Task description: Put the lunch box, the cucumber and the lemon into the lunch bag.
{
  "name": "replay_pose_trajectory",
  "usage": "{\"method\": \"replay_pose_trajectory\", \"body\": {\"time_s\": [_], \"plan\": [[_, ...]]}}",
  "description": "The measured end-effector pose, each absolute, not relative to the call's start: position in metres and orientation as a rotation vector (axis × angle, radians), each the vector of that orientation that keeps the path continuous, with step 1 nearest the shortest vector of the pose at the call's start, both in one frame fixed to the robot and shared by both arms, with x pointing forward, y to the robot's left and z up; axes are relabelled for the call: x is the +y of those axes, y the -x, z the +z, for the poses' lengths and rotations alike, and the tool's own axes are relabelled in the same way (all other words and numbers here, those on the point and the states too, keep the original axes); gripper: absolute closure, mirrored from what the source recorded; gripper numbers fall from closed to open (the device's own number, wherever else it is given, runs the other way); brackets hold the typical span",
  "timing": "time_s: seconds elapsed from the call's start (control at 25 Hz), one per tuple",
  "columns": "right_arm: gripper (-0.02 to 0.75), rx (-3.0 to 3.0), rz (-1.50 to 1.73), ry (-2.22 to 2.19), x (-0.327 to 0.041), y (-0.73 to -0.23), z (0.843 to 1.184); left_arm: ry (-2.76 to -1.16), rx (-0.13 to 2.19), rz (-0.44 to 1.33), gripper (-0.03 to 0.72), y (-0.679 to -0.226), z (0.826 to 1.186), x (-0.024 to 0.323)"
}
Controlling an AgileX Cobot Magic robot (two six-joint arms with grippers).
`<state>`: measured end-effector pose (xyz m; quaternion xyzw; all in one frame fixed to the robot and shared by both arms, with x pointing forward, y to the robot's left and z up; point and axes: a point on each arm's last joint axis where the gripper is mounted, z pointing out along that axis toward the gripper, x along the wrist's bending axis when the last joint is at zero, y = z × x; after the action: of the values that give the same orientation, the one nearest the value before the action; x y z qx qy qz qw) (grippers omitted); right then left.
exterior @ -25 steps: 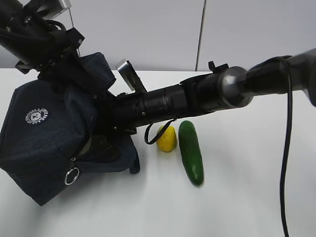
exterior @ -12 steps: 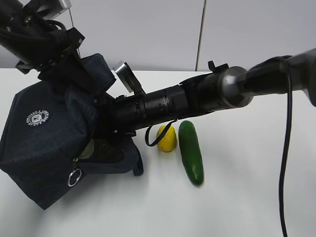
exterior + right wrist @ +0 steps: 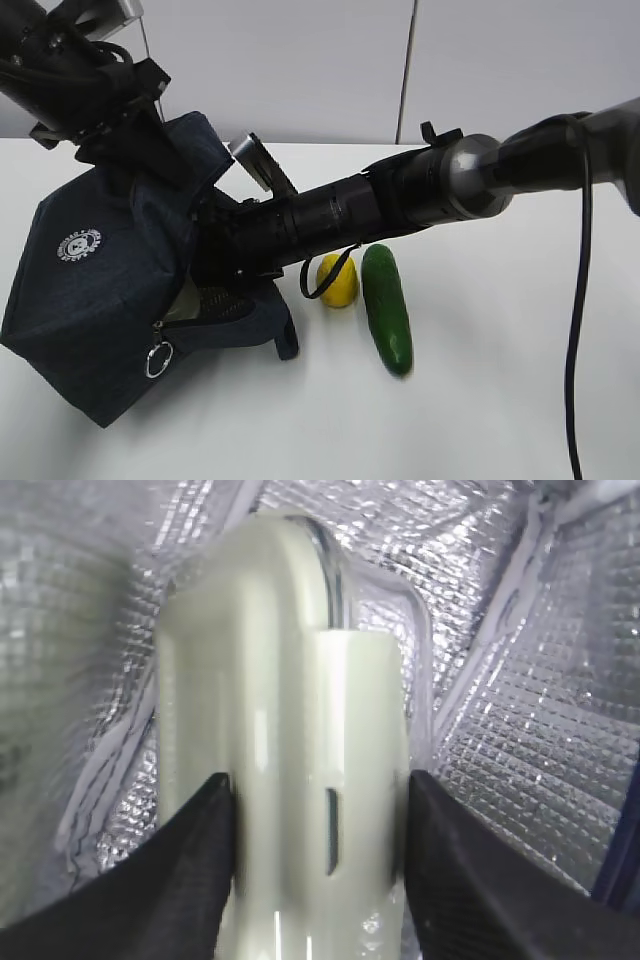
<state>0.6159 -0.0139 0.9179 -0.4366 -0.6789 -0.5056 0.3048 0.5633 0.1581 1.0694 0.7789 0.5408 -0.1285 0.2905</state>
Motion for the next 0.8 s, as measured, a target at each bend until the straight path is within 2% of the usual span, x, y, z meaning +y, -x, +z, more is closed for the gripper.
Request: {"method": "replay_pose_trajectory", "body": {"time_s": [0.8], "plan": [[0.348,-1.871,-1.320,1.185,-0.015,-0.617,0.913,-2.111,1.463,-0.327,0.671,-0.572,1.054,0.158]]}}
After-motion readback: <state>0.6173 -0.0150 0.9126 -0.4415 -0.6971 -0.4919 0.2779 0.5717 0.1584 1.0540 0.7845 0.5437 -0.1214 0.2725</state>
